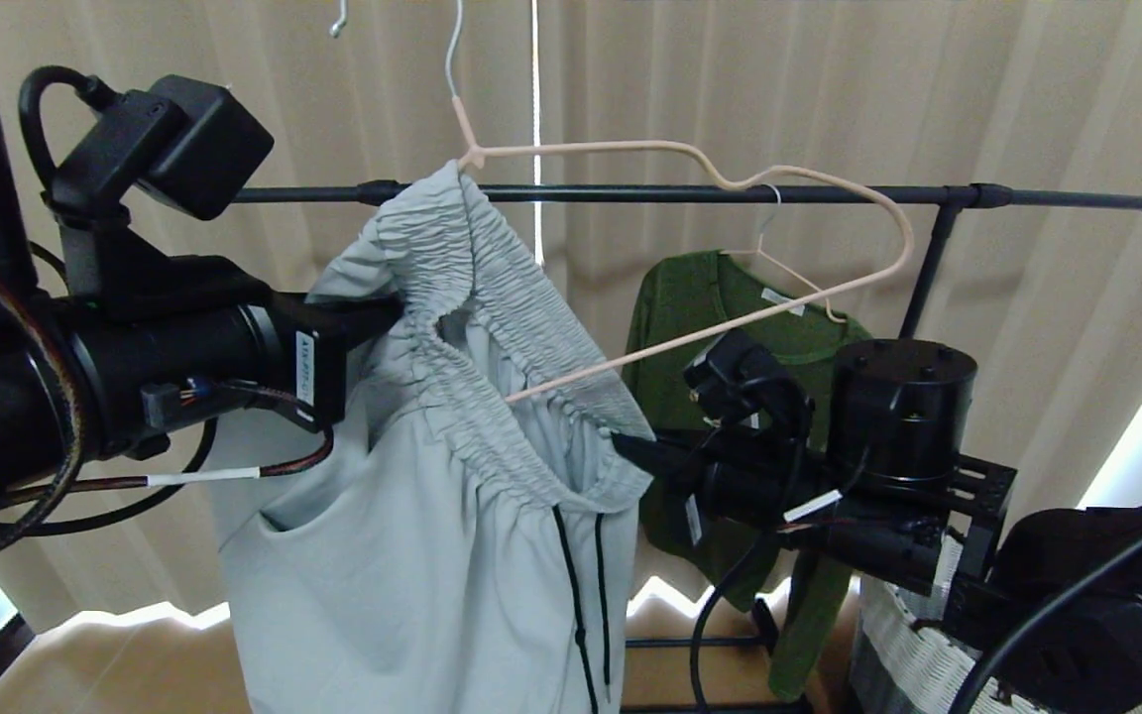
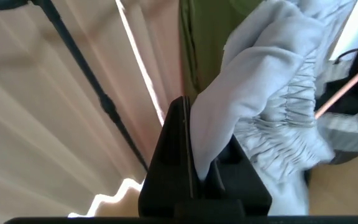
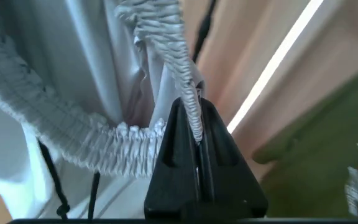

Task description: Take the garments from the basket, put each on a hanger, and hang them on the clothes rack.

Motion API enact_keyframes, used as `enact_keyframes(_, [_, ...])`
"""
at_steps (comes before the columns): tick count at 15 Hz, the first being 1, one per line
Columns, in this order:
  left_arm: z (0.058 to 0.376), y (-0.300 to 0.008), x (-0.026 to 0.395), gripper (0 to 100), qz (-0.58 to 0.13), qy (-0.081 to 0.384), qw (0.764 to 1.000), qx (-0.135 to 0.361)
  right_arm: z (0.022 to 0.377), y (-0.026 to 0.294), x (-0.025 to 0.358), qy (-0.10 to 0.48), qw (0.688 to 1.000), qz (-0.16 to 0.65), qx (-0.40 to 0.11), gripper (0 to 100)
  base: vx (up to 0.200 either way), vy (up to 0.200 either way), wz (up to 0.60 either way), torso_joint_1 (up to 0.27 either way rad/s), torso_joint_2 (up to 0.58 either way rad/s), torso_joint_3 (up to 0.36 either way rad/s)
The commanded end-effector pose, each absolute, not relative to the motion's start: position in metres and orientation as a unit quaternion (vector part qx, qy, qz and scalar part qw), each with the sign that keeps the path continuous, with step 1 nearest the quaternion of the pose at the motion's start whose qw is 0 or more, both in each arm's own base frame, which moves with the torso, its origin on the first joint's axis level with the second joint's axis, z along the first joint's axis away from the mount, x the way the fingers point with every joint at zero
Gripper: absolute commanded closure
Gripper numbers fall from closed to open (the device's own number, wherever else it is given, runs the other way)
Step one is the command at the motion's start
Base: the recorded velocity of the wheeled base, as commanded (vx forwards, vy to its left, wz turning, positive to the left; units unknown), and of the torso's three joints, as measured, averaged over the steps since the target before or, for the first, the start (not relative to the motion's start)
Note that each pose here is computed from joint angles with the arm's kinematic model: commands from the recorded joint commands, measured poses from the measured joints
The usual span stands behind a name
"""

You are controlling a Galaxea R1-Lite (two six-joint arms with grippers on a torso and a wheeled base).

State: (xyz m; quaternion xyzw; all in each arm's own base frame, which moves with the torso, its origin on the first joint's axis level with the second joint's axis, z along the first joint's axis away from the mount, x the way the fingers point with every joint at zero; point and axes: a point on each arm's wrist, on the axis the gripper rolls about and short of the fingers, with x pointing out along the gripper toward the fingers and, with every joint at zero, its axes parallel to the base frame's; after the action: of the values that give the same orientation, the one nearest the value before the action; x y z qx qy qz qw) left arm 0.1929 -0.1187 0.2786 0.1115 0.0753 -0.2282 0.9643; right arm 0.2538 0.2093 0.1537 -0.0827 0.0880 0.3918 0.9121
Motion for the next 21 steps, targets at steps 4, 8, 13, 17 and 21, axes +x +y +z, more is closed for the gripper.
enact_keyframes(4, [0.269,-0.103,0.208,100,-0.186,0.080,0.964,0.173,0.176,0.180,0.257,0.060,0.931,0.353,-0.072,100,0.000,0.000,0.00,0.000,0.00,0.000])
enact_keyframes(8, [0.257,-0.092,0.217,100,-0.145,0.083,0.959,0.227,0.188,0.156,0.266,0.044,0.946,0.315,-0.067,100,0.000,0.000,0.00,0.000,0.00,0.000])
enact_keyframes(13, [0.239,-0.067,0.227,100,-0.093,0.076,0.945,0.304,0.190,0.143,0.272,0.044,0.953,0.293,-0.065,100,0.000,0.000,0.00,0.000,0.00,0.000])
enact_keyframes(17, [0.218,-0.058,0.228,100,-0.082,0.080,0.925,0.361,0.192,0.143,0.271,0.045,0.952,0.296,-0.067,100,0.000,0.000,0.00,0.000,0.00,0.000])
enact_keyframes(21, [0.209,-0.056,0.224,100,-0.088,0.086,0.909,0.398,0.213,0.141,0.265,0.062,0.950,0.299,-0.070,100,0.000,0.000,0.00,0.000,0.00,0.000])
